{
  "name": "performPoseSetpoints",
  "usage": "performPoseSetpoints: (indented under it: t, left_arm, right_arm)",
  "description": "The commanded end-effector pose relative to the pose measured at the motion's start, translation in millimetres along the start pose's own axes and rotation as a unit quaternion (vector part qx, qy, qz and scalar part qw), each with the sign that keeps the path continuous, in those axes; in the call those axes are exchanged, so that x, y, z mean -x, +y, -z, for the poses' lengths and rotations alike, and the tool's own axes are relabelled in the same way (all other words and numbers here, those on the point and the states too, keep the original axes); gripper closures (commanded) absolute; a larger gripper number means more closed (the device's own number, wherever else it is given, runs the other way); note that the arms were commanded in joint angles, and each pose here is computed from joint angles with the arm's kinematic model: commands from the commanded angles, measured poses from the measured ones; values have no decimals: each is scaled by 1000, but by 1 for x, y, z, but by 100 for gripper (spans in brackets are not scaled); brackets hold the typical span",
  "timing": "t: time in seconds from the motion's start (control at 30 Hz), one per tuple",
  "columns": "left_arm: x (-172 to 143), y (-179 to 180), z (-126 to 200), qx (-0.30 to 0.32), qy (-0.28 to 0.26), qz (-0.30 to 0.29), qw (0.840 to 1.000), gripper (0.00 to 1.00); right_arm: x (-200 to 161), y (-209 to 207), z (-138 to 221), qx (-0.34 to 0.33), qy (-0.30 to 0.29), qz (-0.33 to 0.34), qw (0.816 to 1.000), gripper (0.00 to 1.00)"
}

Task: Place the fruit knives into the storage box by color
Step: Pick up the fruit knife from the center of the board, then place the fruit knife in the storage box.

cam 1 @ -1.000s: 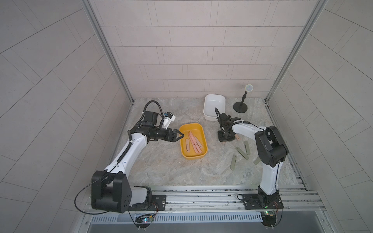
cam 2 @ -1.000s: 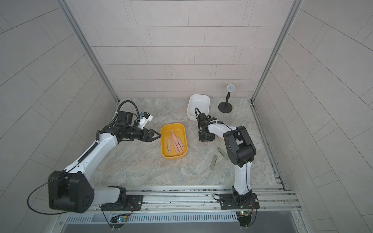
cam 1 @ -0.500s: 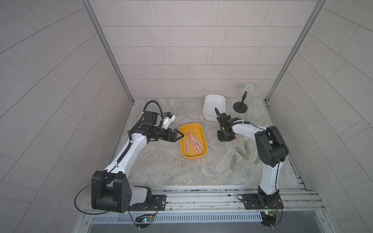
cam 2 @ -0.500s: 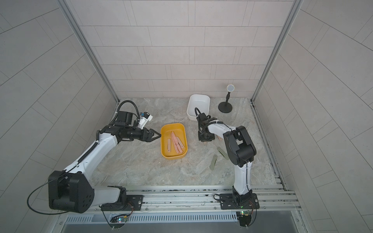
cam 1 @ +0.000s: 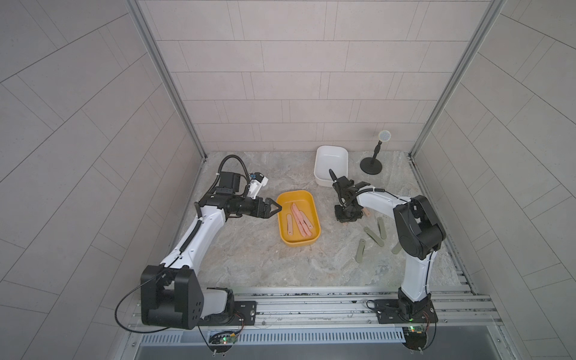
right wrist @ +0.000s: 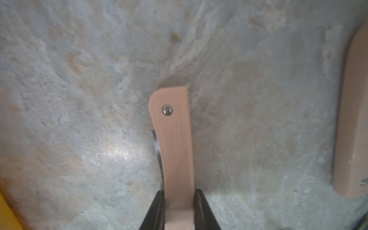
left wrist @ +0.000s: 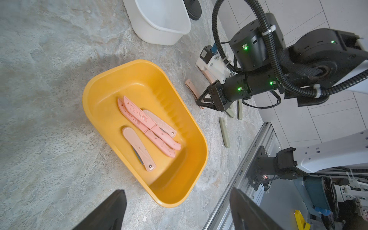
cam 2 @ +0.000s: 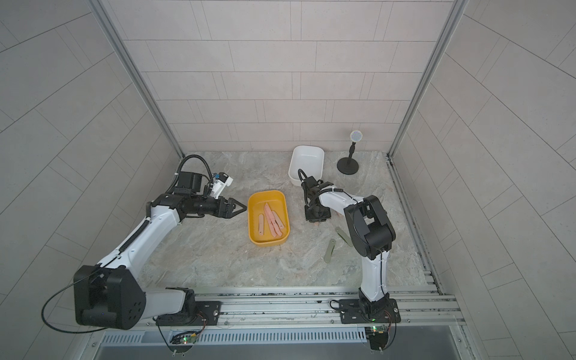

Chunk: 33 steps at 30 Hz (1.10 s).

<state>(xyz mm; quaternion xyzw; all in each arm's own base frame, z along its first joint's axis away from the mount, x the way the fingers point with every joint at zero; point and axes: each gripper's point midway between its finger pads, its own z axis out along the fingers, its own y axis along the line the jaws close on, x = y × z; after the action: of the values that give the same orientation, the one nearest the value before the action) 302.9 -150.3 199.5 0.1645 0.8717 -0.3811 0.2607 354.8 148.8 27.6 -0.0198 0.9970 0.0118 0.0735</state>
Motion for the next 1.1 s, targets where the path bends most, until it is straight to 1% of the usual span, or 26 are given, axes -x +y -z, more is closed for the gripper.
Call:
performPoseSetpoints:
  t: [0.0,0.23,0.43,0.7,0.83,1.07]
  left_arm:
    - [0,-4,6,-2,-8,-7,1000,12]
    - [2,-2,10,1,-13,-3,1000,12]
    - [3,1,12,5,-16,-1,1000,12]
    - [6,8,22,14,-25,10,1000,12]
    - [2,7,26,15,-18,8,1000,12]
    - [-8,7,28,13,-4,10,1000,12]
  right_arm:
    - [2,3,27,1,-13,9,1000,75]
    - [8,13,54,5,-33,22,999,76]
    - [14,32,82,13,-56,43,997,76]
    - [16,88,117,36,-86,91,991,75]
    - [13,117,120,52,-87,111,989,75]
    - [9,156,101,76,-66,131,986,75]
